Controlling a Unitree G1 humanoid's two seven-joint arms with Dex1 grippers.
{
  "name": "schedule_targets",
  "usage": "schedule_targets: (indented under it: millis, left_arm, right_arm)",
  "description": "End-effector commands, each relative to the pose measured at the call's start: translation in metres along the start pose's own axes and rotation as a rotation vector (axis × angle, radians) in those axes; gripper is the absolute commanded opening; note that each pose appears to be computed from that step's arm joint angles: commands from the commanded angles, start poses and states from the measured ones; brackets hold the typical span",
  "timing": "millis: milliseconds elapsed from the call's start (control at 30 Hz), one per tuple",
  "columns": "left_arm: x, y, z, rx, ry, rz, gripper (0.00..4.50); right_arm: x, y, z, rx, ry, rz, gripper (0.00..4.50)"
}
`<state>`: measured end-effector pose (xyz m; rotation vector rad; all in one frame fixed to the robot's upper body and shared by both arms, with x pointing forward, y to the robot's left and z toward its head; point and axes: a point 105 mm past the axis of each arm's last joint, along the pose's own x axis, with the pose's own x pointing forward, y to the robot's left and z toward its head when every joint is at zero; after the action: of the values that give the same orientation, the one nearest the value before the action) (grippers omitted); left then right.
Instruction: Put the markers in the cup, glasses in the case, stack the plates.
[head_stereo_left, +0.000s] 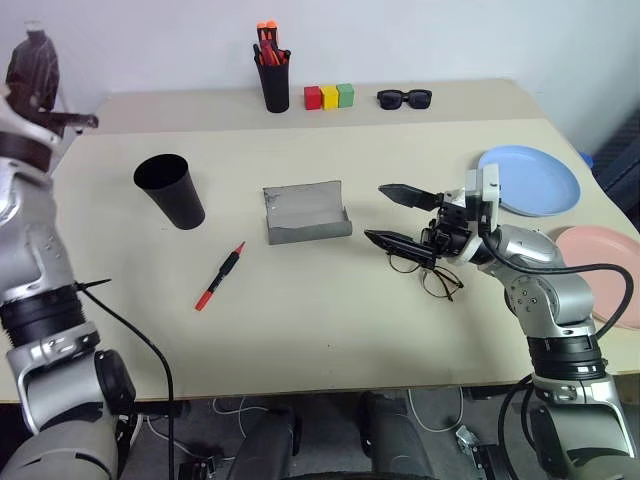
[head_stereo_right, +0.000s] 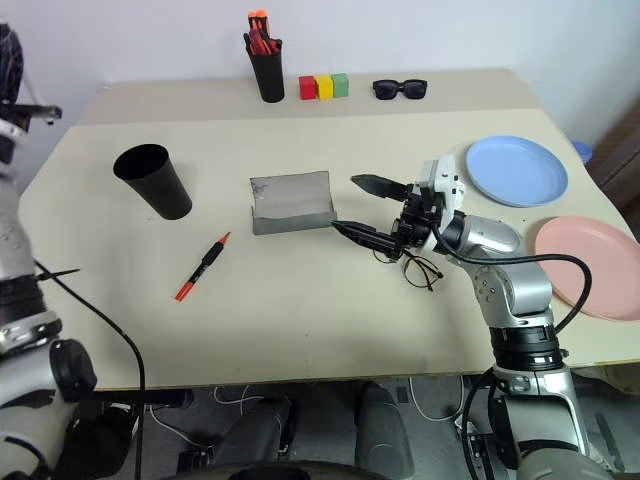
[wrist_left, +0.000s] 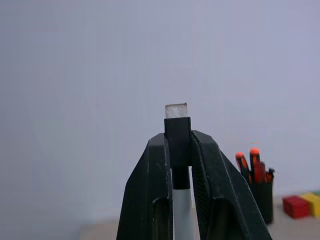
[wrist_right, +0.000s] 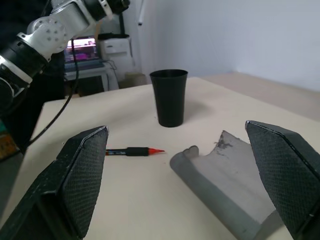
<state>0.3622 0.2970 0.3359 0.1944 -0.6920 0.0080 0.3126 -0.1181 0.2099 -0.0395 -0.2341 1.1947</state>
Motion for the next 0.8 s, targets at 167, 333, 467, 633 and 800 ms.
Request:
schedule_targets:
  millis: [167,333,467,633,800]
  left_arm:
    - [0.006,-0.023,-0.043,-0.014,-0.006,-0.03,0.03]
    - [-0.006,-0.024,-0.067,-0.028,0.045,-0.018,0.03]
    - [-0.012,-0.026,-0.075,-0.033,0.061,-0.03,0.48]
    - [-0.018,-0.029,-0.077,-0.057,0.057,-0.043,2.84]
    - [-0.017,-0.029,-0.061,-0.046,0.024,-0.075,4.44]
  right_arm:
    - [0.0,-0.002,0.017,-0.085,-0.035,-0.034,4.5]
    - [-0.004,-0.003,0.014,-0.097,-0.014,-0.053,4.5]
    - [-0.005,-0.003,0.014,-0.101,-0.009,-0.056,4.5]
    - [-0.001,-0.003,0.015,-0.112,-0.007,-0.042,4.5]
    - [0.0,-0.004,0.014,-0.113,-0.008,-0.044,4.5]
